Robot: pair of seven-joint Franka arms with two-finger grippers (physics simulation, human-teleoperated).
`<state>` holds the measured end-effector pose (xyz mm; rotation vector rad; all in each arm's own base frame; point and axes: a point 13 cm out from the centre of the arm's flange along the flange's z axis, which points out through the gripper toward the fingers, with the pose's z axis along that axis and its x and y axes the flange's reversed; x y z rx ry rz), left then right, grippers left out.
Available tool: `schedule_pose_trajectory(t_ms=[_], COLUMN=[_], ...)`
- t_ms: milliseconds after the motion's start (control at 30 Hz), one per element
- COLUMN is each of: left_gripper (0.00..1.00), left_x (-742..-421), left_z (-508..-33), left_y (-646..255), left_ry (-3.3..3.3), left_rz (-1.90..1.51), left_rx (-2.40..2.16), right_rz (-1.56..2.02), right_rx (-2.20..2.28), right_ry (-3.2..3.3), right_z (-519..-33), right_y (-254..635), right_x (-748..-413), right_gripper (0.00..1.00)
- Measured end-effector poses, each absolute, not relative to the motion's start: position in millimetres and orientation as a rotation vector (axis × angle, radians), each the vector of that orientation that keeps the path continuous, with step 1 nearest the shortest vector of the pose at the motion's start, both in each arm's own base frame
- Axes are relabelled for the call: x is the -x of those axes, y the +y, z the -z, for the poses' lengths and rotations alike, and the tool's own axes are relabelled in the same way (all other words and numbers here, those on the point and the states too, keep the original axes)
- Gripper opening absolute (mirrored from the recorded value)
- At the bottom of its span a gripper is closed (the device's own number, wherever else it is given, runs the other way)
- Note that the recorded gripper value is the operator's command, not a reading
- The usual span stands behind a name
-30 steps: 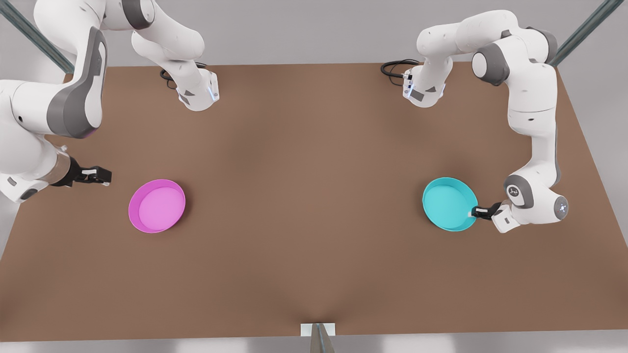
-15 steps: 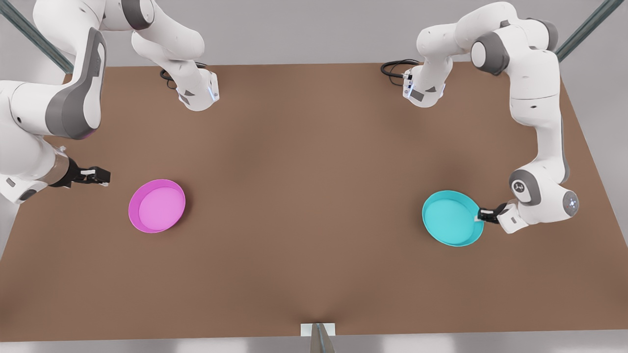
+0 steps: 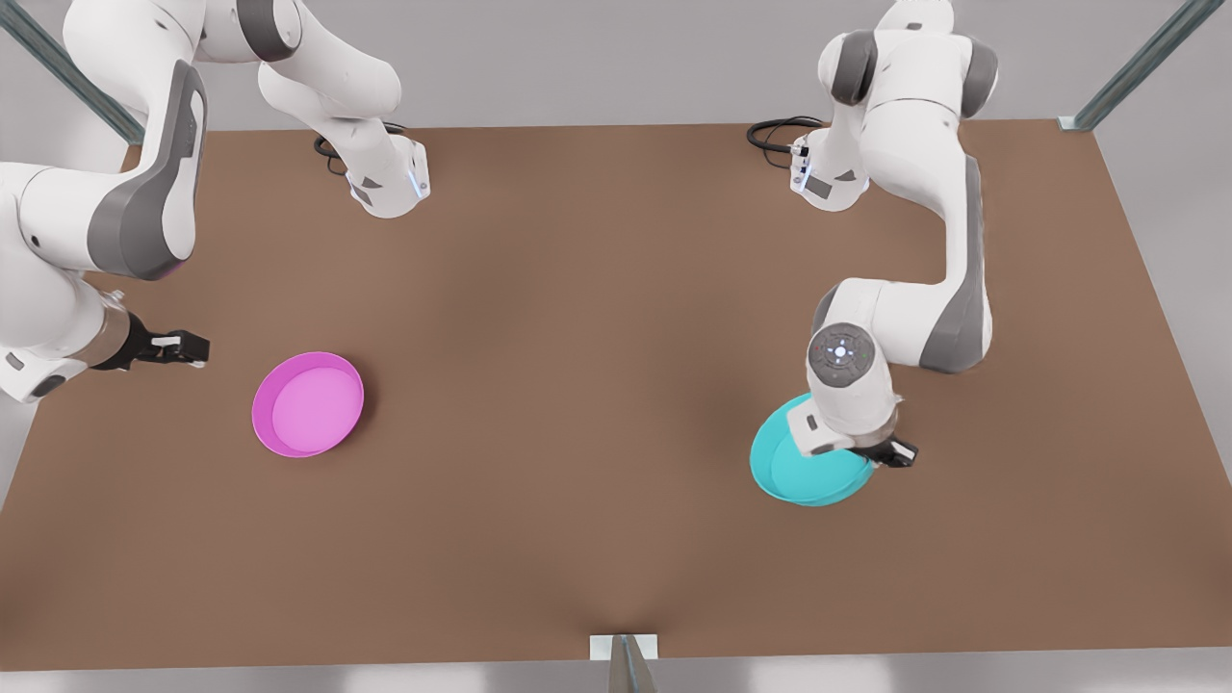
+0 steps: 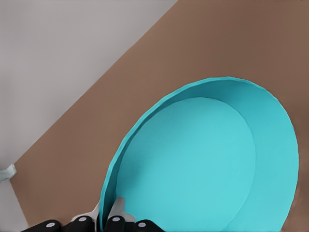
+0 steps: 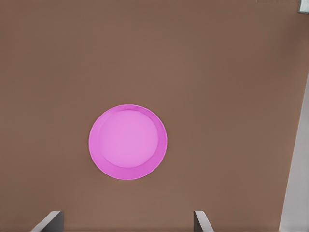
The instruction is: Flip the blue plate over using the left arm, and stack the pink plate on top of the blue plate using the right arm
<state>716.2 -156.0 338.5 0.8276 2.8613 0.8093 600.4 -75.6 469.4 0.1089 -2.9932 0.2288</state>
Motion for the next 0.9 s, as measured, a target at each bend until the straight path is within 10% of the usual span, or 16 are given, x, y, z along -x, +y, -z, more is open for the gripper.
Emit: schedule_pose_trajectory(t_ms=[500,900], left_gripper=[0.21,0.21], left_x=[-635,-561], left_z=[-358,-255], left_y=[-356,-454], left_ry=[2.04,1.677], left_rz=[-1.696,-1.481], left_rx=[-0.465,-0.268], right_rz=[-0.252,-0.249], right_rx=[-0.112,-0.099], right_ry=[-2.983,-2.967], right_z=[-466,-457], right_y=[-80,-87], right_x=[-601,-602], right_gripper=[1.0,1.0])
